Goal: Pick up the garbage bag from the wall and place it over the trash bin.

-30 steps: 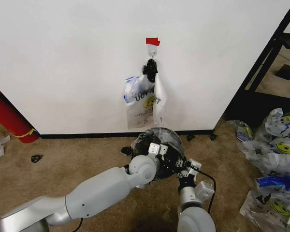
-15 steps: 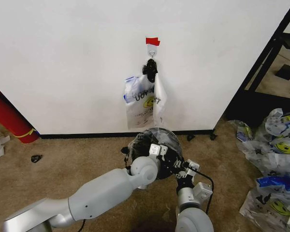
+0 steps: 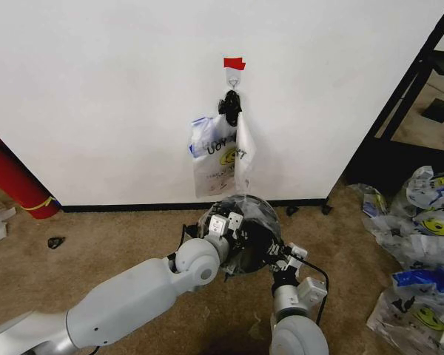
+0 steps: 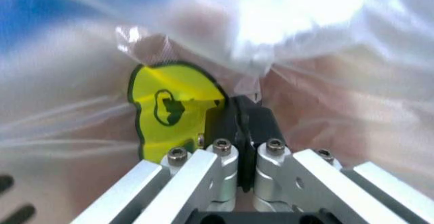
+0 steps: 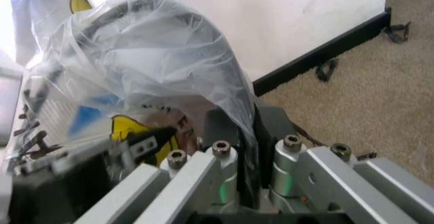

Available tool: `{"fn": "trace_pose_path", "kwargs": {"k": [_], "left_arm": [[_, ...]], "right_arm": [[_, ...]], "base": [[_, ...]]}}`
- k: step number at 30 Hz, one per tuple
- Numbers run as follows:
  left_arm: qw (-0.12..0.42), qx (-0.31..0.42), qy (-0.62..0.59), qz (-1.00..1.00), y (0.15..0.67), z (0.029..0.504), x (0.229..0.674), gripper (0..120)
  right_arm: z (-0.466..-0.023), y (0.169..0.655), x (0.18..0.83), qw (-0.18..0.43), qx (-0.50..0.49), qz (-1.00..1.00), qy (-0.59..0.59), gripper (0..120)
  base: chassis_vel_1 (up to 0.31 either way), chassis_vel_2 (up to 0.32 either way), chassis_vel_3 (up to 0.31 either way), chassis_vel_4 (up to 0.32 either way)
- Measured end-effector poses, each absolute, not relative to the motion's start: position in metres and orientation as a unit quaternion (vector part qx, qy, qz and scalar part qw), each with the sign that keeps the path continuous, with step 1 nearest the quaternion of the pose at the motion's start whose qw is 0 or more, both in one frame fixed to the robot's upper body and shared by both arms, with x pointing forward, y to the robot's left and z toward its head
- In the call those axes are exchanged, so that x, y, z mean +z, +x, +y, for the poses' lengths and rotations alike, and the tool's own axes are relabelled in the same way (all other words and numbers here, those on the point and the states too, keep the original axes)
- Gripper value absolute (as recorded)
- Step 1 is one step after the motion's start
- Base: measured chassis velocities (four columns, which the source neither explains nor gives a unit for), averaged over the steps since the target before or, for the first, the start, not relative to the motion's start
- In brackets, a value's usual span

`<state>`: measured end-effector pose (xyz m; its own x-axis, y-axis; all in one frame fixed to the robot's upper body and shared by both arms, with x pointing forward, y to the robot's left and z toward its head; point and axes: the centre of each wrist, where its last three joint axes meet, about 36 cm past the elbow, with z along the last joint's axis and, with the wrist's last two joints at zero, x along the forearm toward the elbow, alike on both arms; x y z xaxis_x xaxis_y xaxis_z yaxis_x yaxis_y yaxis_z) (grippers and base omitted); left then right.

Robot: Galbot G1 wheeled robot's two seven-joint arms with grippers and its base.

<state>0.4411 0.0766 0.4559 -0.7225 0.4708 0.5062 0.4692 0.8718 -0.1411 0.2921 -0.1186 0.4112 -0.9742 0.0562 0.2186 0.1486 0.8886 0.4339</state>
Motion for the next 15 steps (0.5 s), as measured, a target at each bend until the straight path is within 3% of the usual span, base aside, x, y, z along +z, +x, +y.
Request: {"fn": "trace_pose_path", "kwargs": {"k": [8,15], "left_arm": [[0.285,0.010,-0.231,-0.930,0.456,0.049,0.438,0],[0.307,-0.031,-0.221,-0.925,0.464,0.038,0.424,0]], "right_arm": [[-0.117,0.290,0.413,0.101,-0.232,-0.966,-0.051,1],[-0.115,0.289,0.414,0.101,-0.232,-0.966,-0.050,1]], "base": [[0.000,0.000,0.000,0.000],[0.000,0.000,0.000,0.000]]}}
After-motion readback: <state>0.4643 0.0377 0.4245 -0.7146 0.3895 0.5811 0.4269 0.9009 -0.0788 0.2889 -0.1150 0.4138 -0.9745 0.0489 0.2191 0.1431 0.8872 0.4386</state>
